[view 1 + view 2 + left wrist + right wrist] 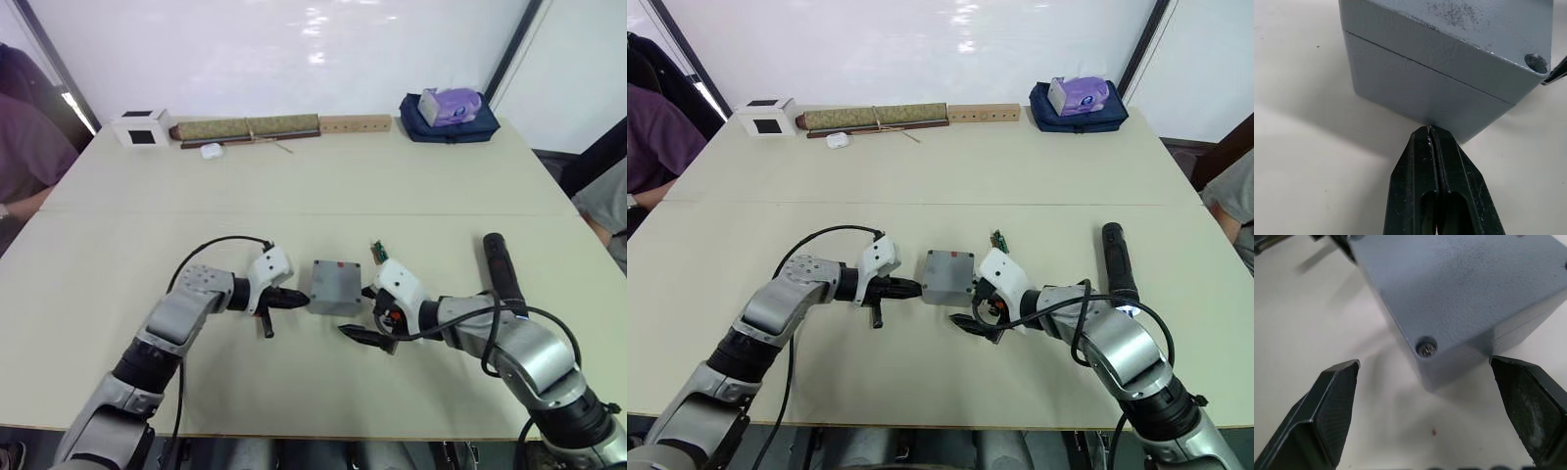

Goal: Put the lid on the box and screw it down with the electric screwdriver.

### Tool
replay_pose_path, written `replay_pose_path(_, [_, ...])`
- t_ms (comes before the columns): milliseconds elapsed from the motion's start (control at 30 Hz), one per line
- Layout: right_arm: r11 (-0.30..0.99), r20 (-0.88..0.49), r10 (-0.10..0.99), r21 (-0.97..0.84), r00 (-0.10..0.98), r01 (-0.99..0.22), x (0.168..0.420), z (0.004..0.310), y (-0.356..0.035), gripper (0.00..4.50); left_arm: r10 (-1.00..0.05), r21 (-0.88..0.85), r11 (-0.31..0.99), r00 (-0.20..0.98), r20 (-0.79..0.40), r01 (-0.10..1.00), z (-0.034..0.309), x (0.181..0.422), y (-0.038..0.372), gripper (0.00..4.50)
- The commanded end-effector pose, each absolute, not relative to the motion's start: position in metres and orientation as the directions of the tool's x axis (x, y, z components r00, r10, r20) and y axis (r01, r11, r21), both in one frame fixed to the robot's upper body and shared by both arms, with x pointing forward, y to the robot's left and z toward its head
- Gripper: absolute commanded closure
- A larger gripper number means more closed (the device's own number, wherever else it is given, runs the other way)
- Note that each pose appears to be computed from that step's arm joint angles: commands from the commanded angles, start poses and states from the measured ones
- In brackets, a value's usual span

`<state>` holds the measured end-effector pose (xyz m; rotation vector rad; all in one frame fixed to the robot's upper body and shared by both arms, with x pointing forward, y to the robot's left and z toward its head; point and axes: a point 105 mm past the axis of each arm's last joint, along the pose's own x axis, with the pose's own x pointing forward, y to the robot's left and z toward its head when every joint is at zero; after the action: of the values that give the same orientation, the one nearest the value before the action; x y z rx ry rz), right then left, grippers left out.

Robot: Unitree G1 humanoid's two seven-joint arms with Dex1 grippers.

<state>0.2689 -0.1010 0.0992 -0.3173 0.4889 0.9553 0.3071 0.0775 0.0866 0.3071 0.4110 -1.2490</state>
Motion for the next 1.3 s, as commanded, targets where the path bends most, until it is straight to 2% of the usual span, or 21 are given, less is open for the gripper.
replay_pose_path(33, [0.529,-0.487,0.721,-0.072,0.493,-0.846,0.27,0.11,-0.097,0.08,-0.871,0.016,0.263,0.244,-0.427,0.965,0.096,0.304,0.069,4.5])
replay_pose_path(233, [0.526,-0.488,0.719,-0.083,0.494,-0.847,0.268,0.114,-0.1,0.08,-0.861,0.031,0.3,0.284,-0.423,0.953,0.1,0.314,0.078,4.5])
replay_pose_path(367, [0.53,-0.473,0.716,-0.11,0.513,-0.841,0.268,0.128,-0.109,0.08,-0.861,0.039,0.35,0.338,-0.381,0.936,0.113,0.325,0.087,4.5])
replay_pose_path(500, [0.555,-0.364,0.746,-0.121,0.557,-0.823,0.272,0.168,-0.127,0.08,-0.882,0.029,0.394,0.386,-0.271,0.919,0.141,0.334,0.094,4.5])
replay_pose_path(600, [0.642,-0.247,0.728,-0.081,0.64,-0.762,0.29,0.195,-0.15,0.08,-0.904,-0.032,0.396,0.384,-0.186,0.917,0.166,0.339,0.095,4.5])
replay_pose_path(700, [0.752,-0.241,0.615,-0.107,0.75,-0.651,0.322,0.186,-0.174,0.08,-0.922,-0.044,0.373,0.365,-0.13,0.927,0.187,0.339,0.088,4.5])
replay_pose_path(800, [0.773,-0.245,0.589,-0.109,0.77,-0.625,0.341,0.17,-0.174,0.08,-0.931,-0.011,0.338,0.333,-0.151,0.941,0.189,0.334,0.079,4.5])
replay_pose_path(1067, [0.775,-0.282,0.56,-0.153,0.779,-0.613,0.36,0.136,-0.167,0.08,-0.929,0.025,0.324,0.323,-0.181,0.946,0.188,0.324,0.074,4.5])
replay_pose_path(1100, [0.774,-0.282,0.561,-0.155,0.778,-0.614,0.36,0.134,-0.167,0.56,-0.928,0.025,0.325,0.324,-0.182,0.945,0.187,0.323,0.075,4.5])
replay_pose_path(1133, [0.772,-0.281,0.563,-0.156,0.777,-0.616,0.36,0.133,-0.166,0.77,-0.928,0.025,0.326,0.325,-0.183,0.945,0.187,0.323,0.075,4.5])
replay_pose_path(1200, [0.774,-0.283,0.564,-0.148,0.776,-0.616,0.36,0.129,-0.165,1.49,-0.926,0.018,0.33,0.327,-0.189,0.944,0.185,0.321,0.076,4.5])
replay_pose_path(1300, [0.772,-0.287,0.567,-0.144,0.773,-0.619,0.359,0.123,-0.162,2.76,-0.924,0.008,0.334,0.329,-0.197,0.943,0.181,0.319,0.077,4.5])
